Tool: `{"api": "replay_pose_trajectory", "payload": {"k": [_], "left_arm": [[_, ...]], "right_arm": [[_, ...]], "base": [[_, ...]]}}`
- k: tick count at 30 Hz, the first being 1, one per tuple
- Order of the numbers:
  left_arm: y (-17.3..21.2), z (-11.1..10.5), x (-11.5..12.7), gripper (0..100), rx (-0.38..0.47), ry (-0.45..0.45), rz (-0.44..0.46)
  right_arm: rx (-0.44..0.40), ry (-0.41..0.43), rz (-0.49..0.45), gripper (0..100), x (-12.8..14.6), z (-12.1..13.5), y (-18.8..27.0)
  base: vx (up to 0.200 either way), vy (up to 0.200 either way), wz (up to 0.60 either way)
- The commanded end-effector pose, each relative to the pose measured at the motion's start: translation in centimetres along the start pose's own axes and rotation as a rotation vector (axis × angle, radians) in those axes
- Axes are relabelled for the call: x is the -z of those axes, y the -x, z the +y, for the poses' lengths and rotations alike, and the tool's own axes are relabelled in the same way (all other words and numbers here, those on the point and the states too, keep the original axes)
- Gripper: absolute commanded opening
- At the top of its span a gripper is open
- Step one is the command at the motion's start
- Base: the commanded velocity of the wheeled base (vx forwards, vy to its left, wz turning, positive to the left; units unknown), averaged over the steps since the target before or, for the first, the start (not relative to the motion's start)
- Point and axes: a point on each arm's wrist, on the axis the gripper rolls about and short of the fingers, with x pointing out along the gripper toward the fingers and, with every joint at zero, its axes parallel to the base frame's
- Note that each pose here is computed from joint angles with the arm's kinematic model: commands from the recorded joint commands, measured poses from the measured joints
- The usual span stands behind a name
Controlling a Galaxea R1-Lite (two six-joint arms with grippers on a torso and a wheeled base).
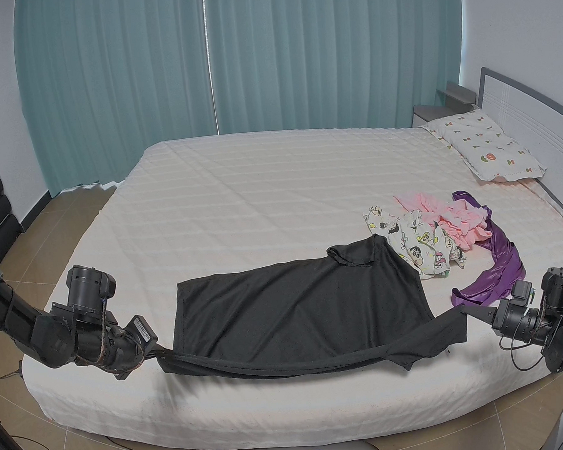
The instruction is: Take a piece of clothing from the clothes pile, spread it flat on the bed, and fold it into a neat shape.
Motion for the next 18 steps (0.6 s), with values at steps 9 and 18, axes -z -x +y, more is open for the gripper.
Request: {"api": "replay_pose_trajectory", "payload": {"k": [9, 18], "left_arm": [[-3.9, -0.2, -2.7, 0, -0.039, 0.036, -0.016], [-8.0, -0.3, -3.9, 0, -0.087, 0.042, -0.013]], "right_arm": [[0.083, -0.007, -0.023, 0, 0.0, -2.7, -2.6], [0.090, -0.015, 0.002, 0, 0.7, -4.6, -5.0]], "base": [[0.000, 0.000, 0.00], [0.000, 0.000, 0.00]]}}
